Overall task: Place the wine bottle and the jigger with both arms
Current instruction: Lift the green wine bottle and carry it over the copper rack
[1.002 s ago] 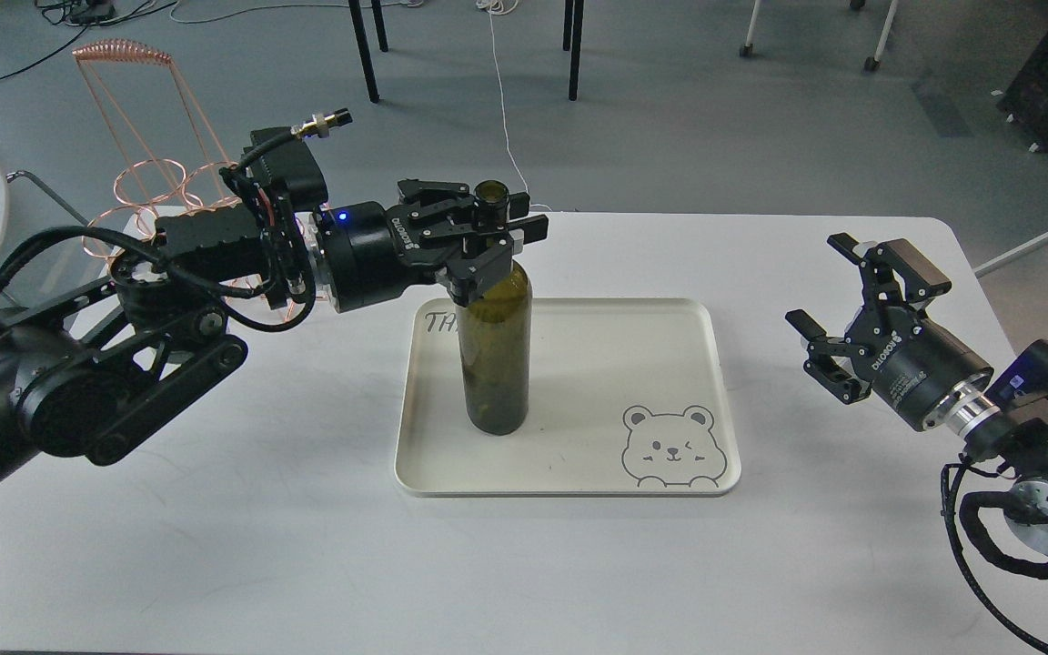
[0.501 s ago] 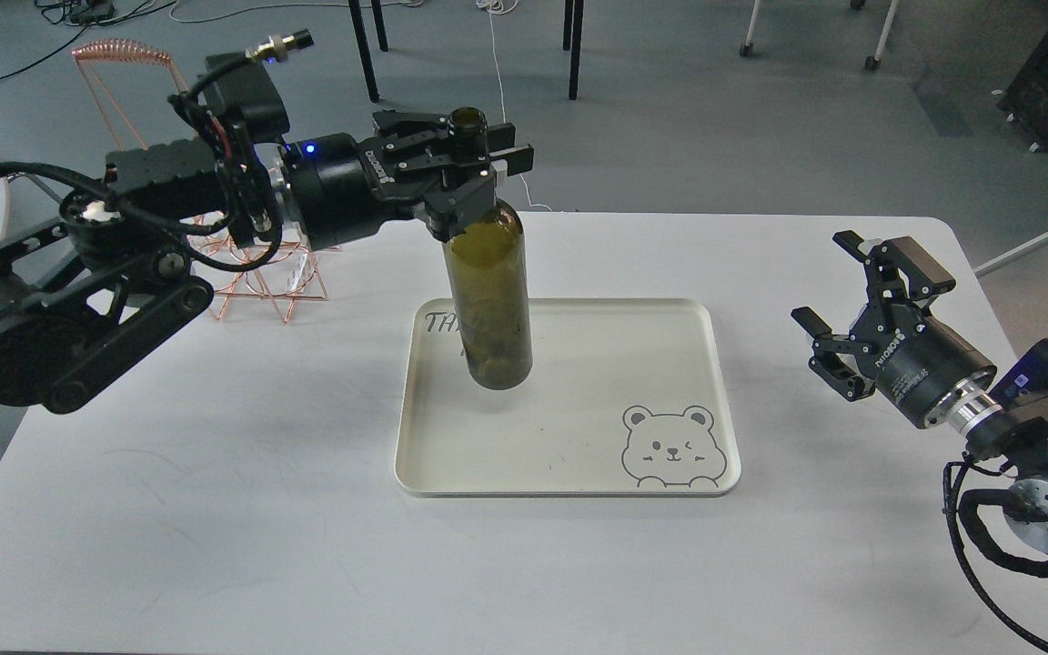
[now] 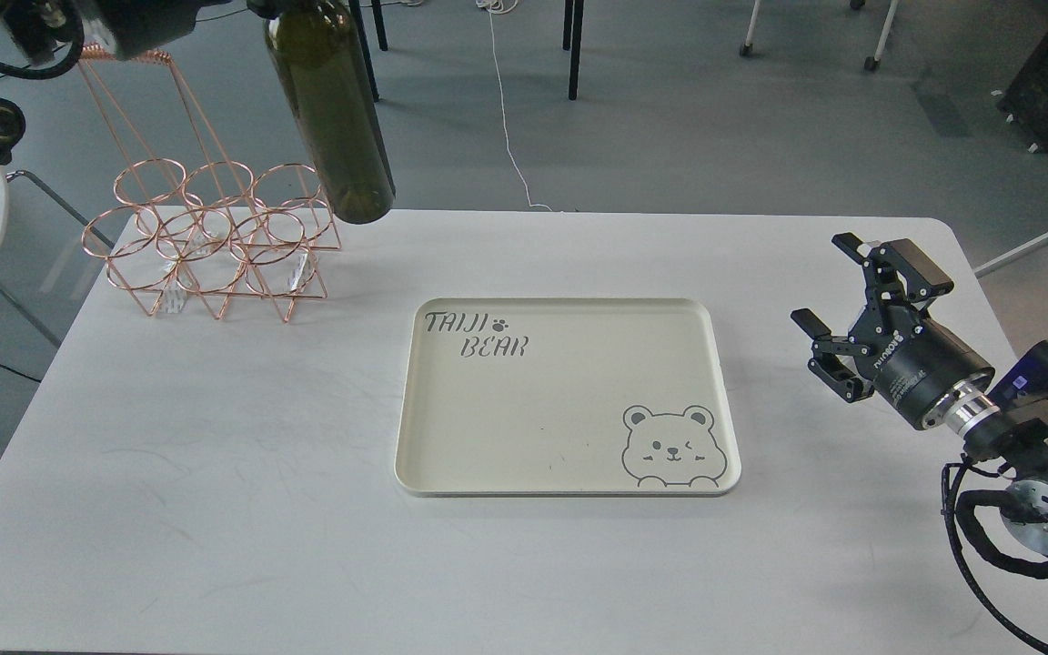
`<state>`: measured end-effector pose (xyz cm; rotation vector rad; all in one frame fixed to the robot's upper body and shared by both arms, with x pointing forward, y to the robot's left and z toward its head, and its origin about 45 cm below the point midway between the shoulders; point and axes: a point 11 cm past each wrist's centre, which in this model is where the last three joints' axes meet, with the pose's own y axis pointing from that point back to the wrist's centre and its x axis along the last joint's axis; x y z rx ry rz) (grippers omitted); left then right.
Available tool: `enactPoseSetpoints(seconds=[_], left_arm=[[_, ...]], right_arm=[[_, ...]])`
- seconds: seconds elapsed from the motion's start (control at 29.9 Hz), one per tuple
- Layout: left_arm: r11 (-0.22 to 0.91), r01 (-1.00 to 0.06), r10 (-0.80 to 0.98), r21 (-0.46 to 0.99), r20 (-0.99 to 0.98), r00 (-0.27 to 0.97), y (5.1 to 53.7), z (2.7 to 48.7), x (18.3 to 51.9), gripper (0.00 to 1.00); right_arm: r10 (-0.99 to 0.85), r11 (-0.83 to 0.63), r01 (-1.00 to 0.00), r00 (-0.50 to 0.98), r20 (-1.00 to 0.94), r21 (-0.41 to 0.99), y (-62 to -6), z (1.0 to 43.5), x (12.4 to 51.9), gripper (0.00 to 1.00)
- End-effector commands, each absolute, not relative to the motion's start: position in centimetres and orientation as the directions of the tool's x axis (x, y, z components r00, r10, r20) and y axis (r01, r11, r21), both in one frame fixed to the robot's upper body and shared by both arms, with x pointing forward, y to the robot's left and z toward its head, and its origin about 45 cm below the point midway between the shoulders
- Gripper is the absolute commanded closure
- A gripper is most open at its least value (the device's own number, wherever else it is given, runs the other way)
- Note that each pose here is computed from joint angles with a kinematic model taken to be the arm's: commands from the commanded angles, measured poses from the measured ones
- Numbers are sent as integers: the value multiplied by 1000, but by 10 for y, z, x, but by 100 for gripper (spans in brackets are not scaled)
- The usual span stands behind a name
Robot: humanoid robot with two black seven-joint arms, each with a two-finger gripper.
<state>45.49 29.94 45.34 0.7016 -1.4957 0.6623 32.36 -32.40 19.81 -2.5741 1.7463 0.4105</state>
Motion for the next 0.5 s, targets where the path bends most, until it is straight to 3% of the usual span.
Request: enactPoseSetpoints(seconds=[0.0,0.47], left_arm=[[596,-803,-56,24,998,-12,323,446,458,91],[537,-839,-110,90,993,36,346,412,465,91]], right_arm=[[-912,-381,-913,347,-218,143,-324,197,323,1],[-913,-380,-914,346,-216,142,-324,198,324,1]])
